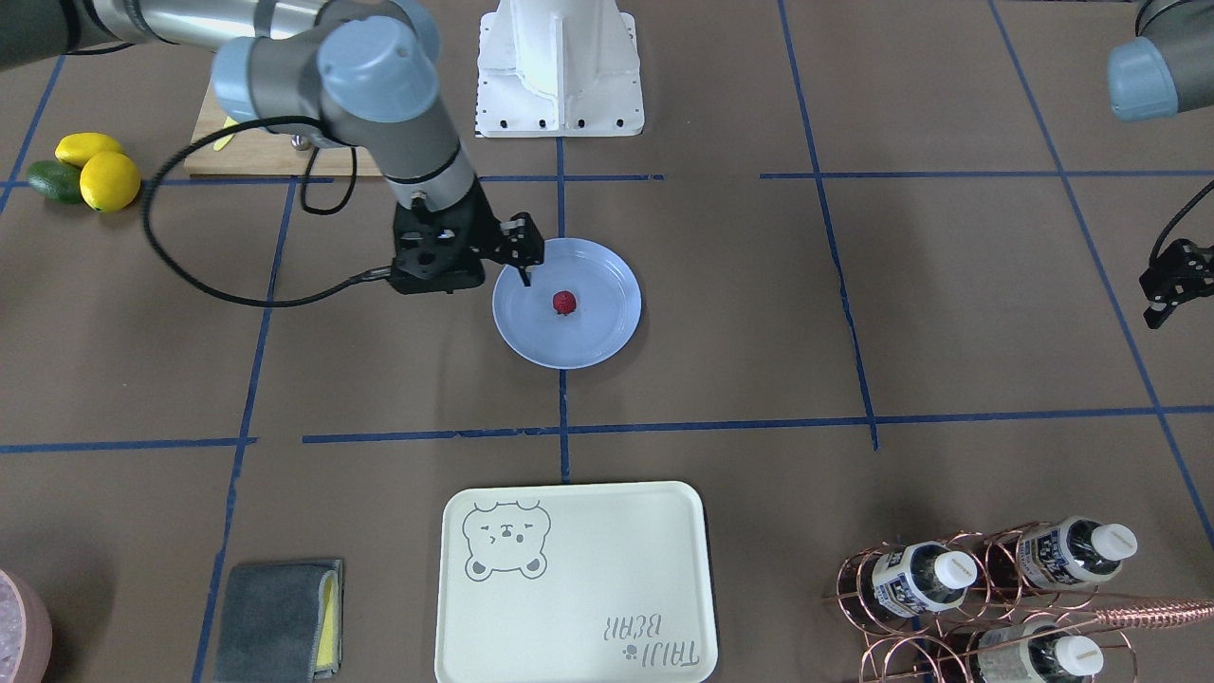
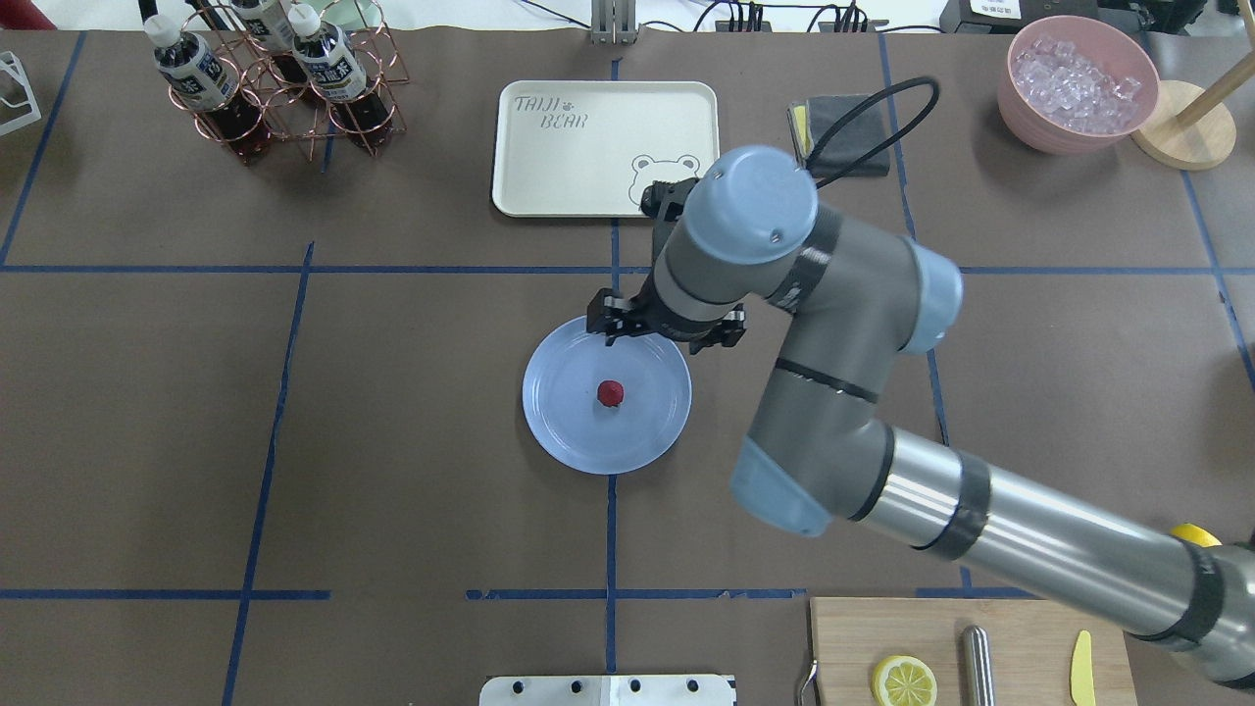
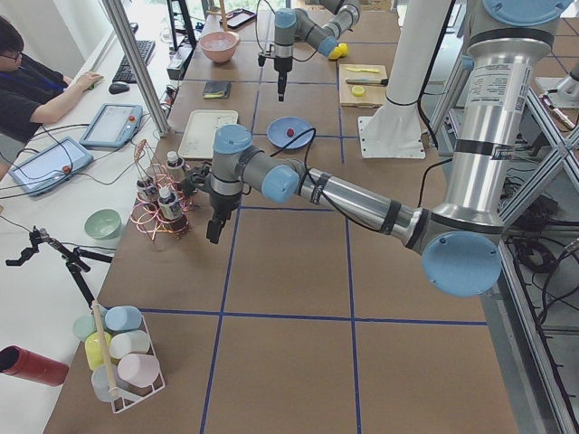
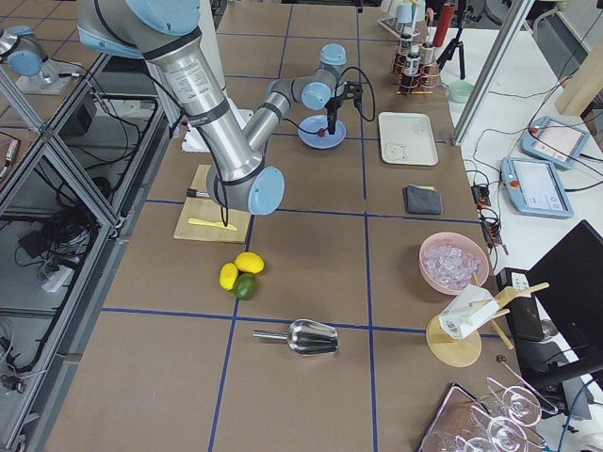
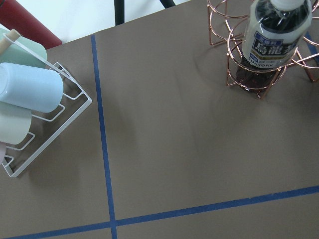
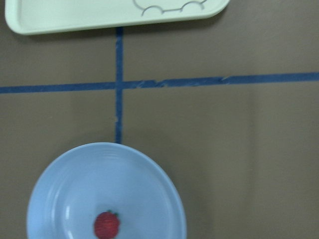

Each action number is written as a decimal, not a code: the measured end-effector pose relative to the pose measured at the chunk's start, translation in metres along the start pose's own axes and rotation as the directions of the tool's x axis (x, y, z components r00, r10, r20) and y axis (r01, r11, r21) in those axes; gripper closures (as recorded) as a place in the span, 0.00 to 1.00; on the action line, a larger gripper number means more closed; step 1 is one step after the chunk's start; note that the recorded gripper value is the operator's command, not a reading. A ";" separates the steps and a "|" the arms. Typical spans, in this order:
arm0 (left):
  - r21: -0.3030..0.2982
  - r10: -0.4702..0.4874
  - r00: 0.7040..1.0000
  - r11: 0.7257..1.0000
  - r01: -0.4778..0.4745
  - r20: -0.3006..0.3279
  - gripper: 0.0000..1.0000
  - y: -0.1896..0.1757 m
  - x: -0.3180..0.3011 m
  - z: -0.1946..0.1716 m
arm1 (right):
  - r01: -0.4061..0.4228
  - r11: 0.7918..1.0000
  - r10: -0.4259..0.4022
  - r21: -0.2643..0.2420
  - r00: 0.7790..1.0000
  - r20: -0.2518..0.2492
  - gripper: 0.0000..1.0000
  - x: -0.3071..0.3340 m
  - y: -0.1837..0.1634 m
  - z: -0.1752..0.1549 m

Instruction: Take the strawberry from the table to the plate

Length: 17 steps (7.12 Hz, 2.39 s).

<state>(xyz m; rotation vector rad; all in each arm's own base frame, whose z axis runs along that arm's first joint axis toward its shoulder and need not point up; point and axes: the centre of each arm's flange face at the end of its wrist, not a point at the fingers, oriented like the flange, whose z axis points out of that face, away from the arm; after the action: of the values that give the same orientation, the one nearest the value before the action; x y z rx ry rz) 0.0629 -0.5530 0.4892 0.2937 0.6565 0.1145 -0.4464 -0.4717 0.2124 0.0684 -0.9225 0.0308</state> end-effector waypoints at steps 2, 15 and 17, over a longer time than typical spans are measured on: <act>-0.041 0.008 0.999 0.999 -0.010 -0.038 0.00 0.013 -0.046 0.001 | 0.145 0.989 -0.146 -0.013 0.984 -0.106 0.00 0.098 -0.023 -0.041; -0.198 -0.106 0.985 0.977 0.078 -0.136 0.00 0.095 -0.187 0.035 | 0.099 0.990 -0.108 -0.105 0.990 -0.086 0.00 0.683 -0.017 -0.139; -0.201 -0.109 0.985 0.976 0.081 -0.135 0.00 0.097 -0.188 0.036 | 0.064 0.996 -0.067 -0.065 0.997 -0.046 0.00 0.699 -0.008 -0.152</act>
<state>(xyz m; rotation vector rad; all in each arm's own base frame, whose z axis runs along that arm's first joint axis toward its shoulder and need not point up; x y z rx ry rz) -0.0640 -0.5062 0.6553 0.0643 0.7969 0.1081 0.0973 -0.4710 0.6778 0.0394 -0.8719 -0.0577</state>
